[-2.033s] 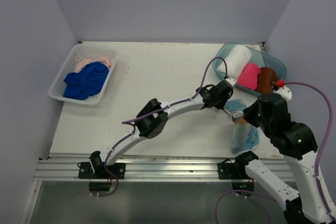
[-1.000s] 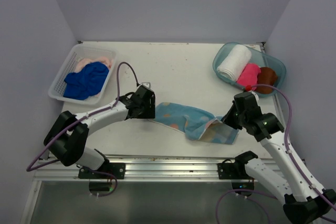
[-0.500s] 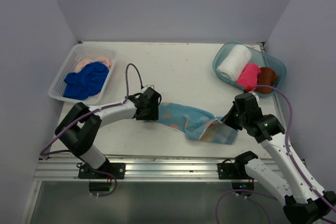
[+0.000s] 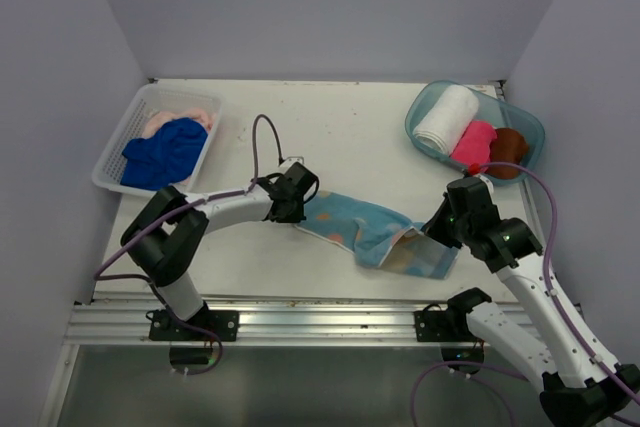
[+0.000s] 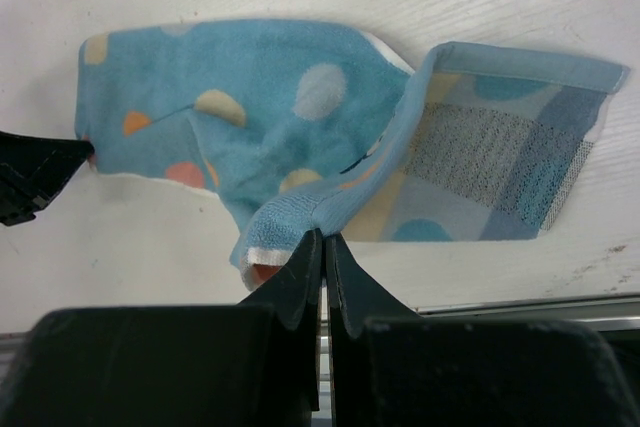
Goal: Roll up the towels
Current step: Flatten the towel
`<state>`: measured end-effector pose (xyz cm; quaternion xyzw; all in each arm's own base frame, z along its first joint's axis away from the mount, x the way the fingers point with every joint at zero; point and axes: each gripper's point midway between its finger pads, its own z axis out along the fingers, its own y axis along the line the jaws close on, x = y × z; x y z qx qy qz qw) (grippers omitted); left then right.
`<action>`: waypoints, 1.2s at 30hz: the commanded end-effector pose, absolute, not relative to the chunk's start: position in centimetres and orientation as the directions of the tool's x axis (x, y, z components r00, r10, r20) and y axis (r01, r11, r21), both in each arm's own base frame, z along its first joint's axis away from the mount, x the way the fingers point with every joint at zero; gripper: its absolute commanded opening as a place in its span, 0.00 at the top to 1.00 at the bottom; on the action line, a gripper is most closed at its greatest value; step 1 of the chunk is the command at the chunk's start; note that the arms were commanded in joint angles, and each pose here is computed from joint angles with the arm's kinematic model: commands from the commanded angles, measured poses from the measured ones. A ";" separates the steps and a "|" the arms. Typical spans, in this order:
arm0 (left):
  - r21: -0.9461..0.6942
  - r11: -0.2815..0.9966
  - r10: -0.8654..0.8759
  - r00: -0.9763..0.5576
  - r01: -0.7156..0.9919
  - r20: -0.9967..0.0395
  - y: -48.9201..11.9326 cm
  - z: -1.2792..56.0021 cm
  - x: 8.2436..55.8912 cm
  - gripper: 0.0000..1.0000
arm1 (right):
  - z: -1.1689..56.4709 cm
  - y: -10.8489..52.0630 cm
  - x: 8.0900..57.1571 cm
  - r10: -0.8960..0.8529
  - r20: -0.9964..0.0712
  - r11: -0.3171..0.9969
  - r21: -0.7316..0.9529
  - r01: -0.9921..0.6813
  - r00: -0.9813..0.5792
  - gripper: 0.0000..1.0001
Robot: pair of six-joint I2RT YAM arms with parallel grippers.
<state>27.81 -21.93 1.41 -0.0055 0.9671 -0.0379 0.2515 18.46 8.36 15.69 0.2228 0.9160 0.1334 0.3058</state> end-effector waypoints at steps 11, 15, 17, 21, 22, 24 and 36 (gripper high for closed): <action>-0.209 0.977 -0.158 -0.821 -0.048 -0.548 -20.5 7.9 28.9 1.00 | 16.2 7.3 18.7 0.477 -0.544 0.877 0.347 0.333 -0.690 1.00; -0.302 0.952 -0.232 -0.746 -0.044 -0.624 -18.9 13.9 30.2 1.00 | 16.4 7.3 19.1 0.475 -0.551 0.879 0.340 0.336 -0.686 1.00; -0.322 0.946 -0.256 -0.720 -0.048 -0.645 -17.8 15.7 30.6 1.00 | 16.5 7.3 19.1 0.473 -0.554 0.880 0.338 0.334 -0.685 1.00; -0.411 0.911 -0.320 -0.665 -0.022 -0.675 -16.3 19.9 30.9 1.00 | 17.6 7.0 19.6 0.472 -0.579 0.881 0.338 0.331 -0.665 1.00; -0.416 0.909 -0.335 -0.652 -0.034 -0.680 -15.3 20.5 31.2 1.00 | 17.8 6.8 19.7 0.466 -0.590 0.884 0.329 0.331 -0.659 1.00; -0.438 0.899 -0.349 -0.635 -0.019 -0.689 -14.8 22.0 31.2 1.00 | 19.3 6.6 20.2 0.468 -0.616 0.884 0.337 0.325 -0.634 1.00; -0.413 0.910 -0.380 -0.474 -0.037 -0.794 -9.5 30.9 30.1 1.00 | 31.2 4.0 21.4 0.457 -0.794 0.887 0.377 0.267 -0.401 1.00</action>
